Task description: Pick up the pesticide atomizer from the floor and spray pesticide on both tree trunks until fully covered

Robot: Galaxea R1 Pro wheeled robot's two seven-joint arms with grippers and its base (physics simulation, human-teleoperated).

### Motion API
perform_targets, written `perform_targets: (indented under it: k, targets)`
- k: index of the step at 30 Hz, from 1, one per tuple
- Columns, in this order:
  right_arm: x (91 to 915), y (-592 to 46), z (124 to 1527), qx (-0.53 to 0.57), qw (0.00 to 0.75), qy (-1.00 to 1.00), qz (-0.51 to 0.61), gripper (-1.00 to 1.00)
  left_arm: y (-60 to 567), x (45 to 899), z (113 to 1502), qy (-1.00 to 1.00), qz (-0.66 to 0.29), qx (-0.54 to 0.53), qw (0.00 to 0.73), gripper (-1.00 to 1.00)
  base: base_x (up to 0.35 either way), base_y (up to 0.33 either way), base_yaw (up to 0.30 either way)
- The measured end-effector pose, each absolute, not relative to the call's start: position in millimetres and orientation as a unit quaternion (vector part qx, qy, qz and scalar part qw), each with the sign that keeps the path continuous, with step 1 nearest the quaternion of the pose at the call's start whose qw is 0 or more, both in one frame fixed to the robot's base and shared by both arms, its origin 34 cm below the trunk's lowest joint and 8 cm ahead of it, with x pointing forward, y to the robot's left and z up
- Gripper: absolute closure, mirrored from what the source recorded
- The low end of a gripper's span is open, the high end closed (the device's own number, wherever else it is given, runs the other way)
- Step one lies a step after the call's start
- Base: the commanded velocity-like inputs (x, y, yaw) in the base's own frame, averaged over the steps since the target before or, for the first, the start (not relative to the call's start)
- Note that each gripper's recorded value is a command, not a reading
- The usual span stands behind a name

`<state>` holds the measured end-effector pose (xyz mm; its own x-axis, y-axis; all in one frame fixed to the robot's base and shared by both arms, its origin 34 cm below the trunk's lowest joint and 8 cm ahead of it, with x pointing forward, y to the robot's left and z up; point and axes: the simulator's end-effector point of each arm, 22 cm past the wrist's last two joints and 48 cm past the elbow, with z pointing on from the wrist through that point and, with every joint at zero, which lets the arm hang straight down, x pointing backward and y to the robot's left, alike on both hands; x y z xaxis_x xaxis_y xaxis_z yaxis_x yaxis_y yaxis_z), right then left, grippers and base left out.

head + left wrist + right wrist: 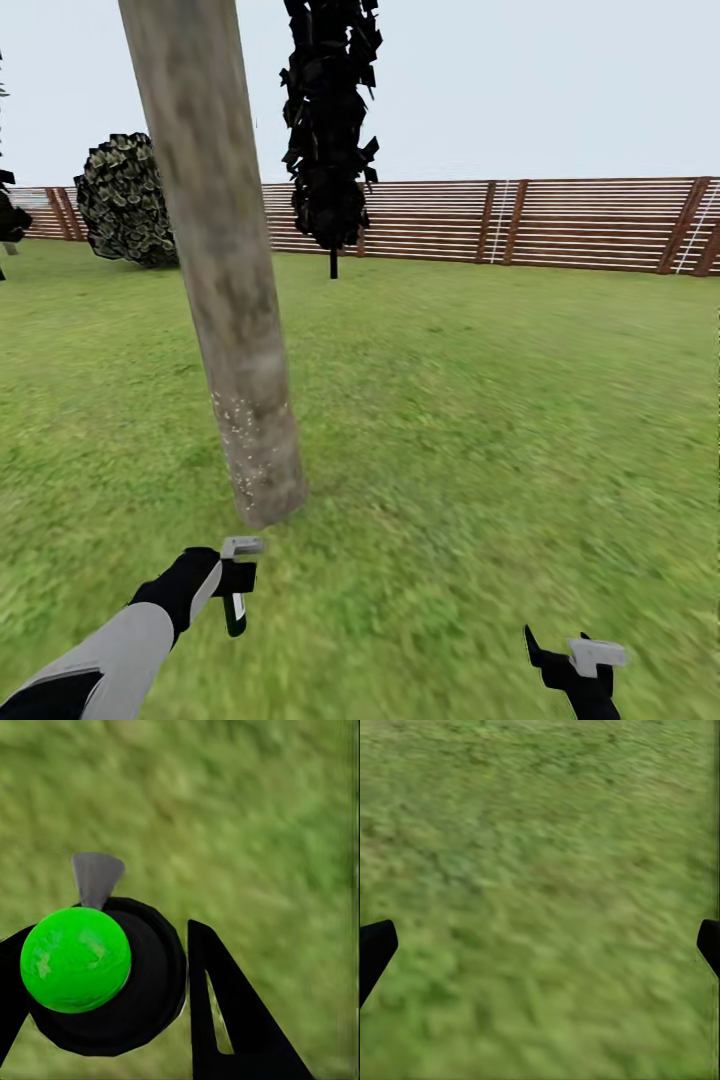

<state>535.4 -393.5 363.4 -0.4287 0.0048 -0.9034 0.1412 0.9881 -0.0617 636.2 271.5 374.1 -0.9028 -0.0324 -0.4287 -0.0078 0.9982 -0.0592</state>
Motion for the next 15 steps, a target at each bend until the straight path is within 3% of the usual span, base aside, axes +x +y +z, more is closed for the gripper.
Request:
perform_targets:
  k: [5,15]
  targets:
    - [535,-394,363,0.043,0.533,0.843,-0.064,-1.0,273,637,375,0.975,-0.026,-0.01,0.221,1.0,0.0,-0.273,0.041]
    - [535,-393,363,0.044,0.532,0.843,-0.064,-1.0,290,636,374,0.975,0.005,-0.032,0.221,1.0,0.001,-0.273,0.255]
